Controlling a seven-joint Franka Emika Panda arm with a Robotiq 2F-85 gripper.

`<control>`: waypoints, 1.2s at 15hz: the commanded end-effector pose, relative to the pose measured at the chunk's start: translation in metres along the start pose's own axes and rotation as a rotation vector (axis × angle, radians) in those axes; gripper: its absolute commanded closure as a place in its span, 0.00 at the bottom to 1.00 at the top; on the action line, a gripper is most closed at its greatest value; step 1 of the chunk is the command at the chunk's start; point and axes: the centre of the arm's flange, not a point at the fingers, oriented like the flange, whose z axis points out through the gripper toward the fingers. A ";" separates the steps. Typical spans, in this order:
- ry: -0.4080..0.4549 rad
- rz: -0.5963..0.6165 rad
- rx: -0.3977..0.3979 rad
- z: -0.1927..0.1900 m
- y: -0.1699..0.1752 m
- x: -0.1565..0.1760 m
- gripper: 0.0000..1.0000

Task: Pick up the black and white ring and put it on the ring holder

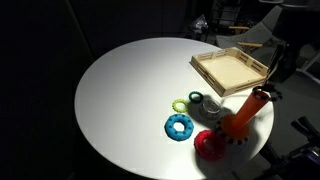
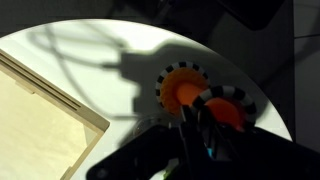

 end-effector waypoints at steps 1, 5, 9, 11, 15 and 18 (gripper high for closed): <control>0.040 -0.018 0.003 0.000 -0.002 -0.013 0.95; 0.064 -0.019 -0.015 0.000 -0.005 -0.018 0.95; 0.084 -0.022 -0.020 -0.002 -0.008 -0.020 0.95; 0.094 -0.025 -0.034 -0.002 -0.011 -0.022 0.95; 0.117 -0.030 -0.062 -0.001 -0.013 -0.023 0.95; 0.126 -0.034 -0.074 0.002 -0.012 -0.024 0.95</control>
